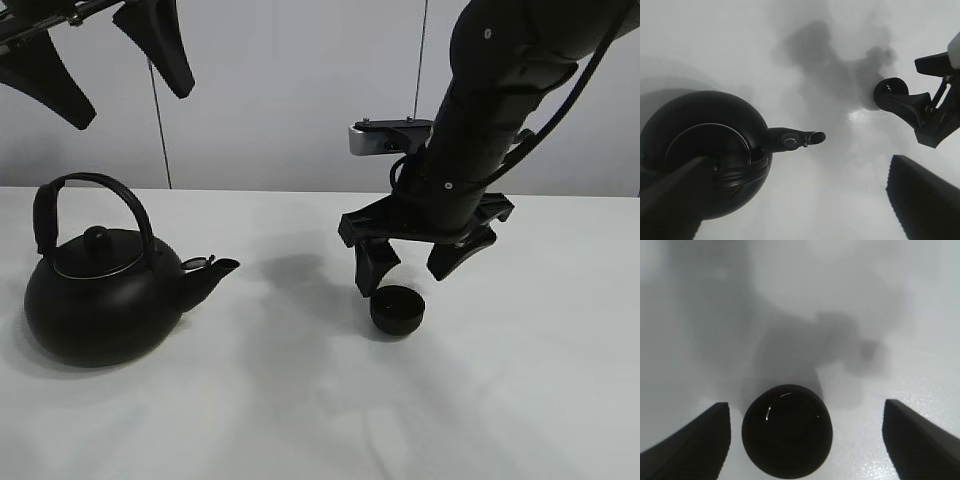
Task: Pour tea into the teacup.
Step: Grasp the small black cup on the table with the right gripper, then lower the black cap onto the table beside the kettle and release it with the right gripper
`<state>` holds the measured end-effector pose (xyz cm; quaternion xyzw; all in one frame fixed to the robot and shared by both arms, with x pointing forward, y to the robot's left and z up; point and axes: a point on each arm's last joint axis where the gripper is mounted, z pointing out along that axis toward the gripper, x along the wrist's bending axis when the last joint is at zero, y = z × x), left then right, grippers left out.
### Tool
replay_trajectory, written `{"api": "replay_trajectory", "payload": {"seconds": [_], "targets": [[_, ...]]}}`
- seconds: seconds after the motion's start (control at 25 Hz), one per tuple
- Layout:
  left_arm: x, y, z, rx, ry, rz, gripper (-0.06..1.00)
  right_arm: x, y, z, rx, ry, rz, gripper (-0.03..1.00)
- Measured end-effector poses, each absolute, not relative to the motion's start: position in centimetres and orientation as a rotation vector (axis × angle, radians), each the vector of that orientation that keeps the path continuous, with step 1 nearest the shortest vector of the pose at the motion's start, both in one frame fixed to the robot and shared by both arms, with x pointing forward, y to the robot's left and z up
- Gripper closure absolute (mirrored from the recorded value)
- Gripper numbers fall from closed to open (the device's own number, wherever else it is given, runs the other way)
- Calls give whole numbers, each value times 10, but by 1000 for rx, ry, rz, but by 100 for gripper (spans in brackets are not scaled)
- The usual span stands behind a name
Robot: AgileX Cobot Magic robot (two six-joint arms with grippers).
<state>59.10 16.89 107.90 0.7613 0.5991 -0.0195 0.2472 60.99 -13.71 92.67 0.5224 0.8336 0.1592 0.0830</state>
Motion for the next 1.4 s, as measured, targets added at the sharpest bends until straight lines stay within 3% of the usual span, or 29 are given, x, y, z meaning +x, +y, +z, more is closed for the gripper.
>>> {"api": "replay_trajectory", "payload": {"seconds": [0.4,0.6,0.8,1.12,1.4], "targets": [[591,169,1079,2076,1633,-53,27,610,-135,899,1541,2572,401,41],[591,169,1079,2076,1633,-53,27,611,-135,897,1553,2561,407,57],[591,169,1079,2075,1634,-54,27,610,-132,897,1547,2565,408,57],[591,169,1079,2075,1634,-53,27,600,-71,920,1356,2609,521,57],[591,169,1079,2075,1634,-53,27,600,-53,914,1282,2638,491,57]]}}
